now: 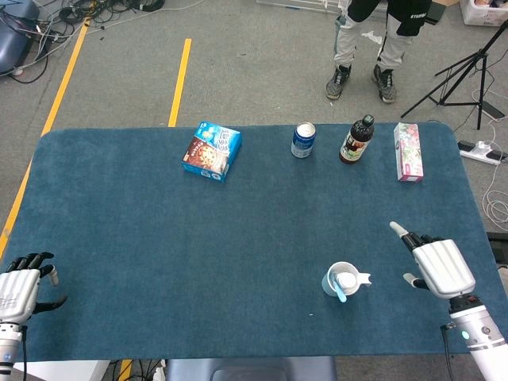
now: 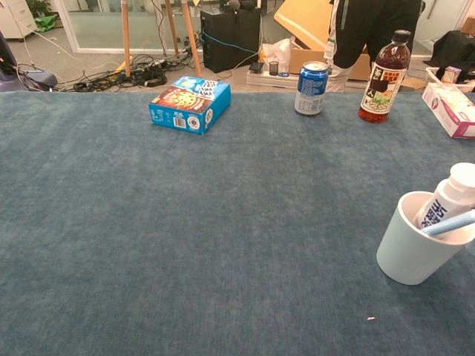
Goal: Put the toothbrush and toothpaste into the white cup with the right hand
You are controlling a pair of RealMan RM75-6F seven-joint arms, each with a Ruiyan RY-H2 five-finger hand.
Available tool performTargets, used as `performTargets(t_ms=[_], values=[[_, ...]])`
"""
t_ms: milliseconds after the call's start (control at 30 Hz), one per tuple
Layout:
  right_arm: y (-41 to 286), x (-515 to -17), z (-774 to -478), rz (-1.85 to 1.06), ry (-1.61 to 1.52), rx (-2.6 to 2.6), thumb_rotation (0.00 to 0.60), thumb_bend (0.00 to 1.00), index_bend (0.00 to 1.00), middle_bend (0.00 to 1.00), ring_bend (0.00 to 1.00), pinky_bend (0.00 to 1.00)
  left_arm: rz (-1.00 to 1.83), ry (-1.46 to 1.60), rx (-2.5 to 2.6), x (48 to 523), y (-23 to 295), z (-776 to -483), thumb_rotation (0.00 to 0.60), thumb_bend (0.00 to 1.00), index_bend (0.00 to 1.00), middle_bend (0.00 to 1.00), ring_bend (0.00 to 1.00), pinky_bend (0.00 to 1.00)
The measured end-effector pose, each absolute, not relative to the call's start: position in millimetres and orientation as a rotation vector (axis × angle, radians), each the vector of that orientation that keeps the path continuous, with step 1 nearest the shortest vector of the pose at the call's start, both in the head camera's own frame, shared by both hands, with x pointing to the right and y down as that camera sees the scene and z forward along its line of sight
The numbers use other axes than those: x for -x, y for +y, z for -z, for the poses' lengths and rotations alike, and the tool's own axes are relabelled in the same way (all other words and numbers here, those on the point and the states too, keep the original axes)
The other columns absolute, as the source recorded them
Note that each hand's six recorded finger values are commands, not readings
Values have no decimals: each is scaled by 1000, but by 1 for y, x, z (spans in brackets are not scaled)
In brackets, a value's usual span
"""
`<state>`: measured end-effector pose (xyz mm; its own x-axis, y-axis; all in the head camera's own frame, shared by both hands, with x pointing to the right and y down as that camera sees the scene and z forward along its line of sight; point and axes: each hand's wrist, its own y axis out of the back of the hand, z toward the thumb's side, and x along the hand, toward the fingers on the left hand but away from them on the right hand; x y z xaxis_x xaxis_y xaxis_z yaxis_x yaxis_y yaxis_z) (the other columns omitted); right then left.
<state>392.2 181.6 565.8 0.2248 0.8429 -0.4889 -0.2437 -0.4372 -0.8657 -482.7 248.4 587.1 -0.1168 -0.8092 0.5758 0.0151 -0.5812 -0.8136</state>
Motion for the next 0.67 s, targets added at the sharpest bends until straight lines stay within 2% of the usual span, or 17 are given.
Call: performTargets(t_ms=[133, 667], values=[[186, -400, -568, -1413, -648, 1469, 600, 0, 162, 325, 395, 562, 1733, 907, 1558, 481, 247, -583, 600, 0, 579, 258, 195, 208], [194, -422, -575, -1407, -784, 1505, 600, 0, 162, 322, 392, 561, 1690, 901, 1587, 473, 248, -584, 600, 0, 575, 271, 196, 223]])
